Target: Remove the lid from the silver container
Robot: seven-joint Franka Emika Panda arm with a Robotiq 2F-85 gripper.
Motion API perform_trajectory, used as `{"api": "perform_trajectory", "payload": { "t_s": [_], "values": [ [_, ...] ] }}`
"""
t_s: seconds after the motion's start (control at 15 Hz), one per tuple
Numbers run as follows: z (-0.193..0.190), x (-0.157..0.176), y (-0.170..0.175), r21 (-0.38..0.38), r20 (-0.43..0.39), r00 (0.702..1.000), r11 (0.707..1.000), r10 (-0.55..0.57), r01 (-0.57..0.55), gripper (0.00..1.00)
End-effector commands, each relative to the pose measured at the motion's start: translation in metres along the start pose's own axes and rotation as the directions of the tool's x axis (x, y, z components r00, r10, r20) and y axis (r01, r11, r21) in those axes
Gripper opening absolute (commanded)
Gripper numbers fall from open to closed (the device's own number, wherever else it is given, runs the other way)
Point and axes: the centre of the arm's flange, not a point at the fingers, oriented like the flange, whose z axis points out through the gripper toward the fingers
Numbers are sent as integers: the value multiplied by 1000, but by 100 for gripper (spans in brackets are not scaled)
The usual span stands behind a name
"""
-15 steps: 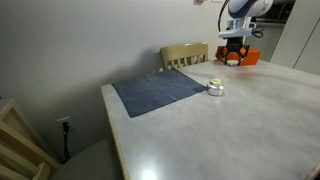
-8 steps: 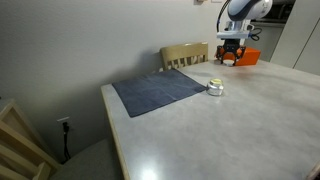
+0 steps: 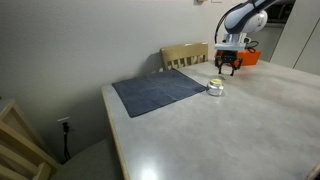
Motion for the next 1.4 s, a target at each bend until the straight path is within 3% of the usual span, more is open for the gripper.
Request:
{"api": "perform_trajectory", "payload": {
  "t_s": [0.0, 0.6, 0.67, 0.87, 1.33],
  "values": [
    [22, 2, -13, -27, 46, 999, 999, -21, 22, 44],
    [25, -3, -19, -31, 49, 998, 999, -33, 34, 44],
    [24, -5, -18, -27, 45, 998, 999, -34, 35, 92],
    [22, -11, -16, -16, 24, 999, 999, -40, 41, 100],
    [12, -44, -15, -9, 2, 999, 999, -54, 54, 100]
  ]
}}
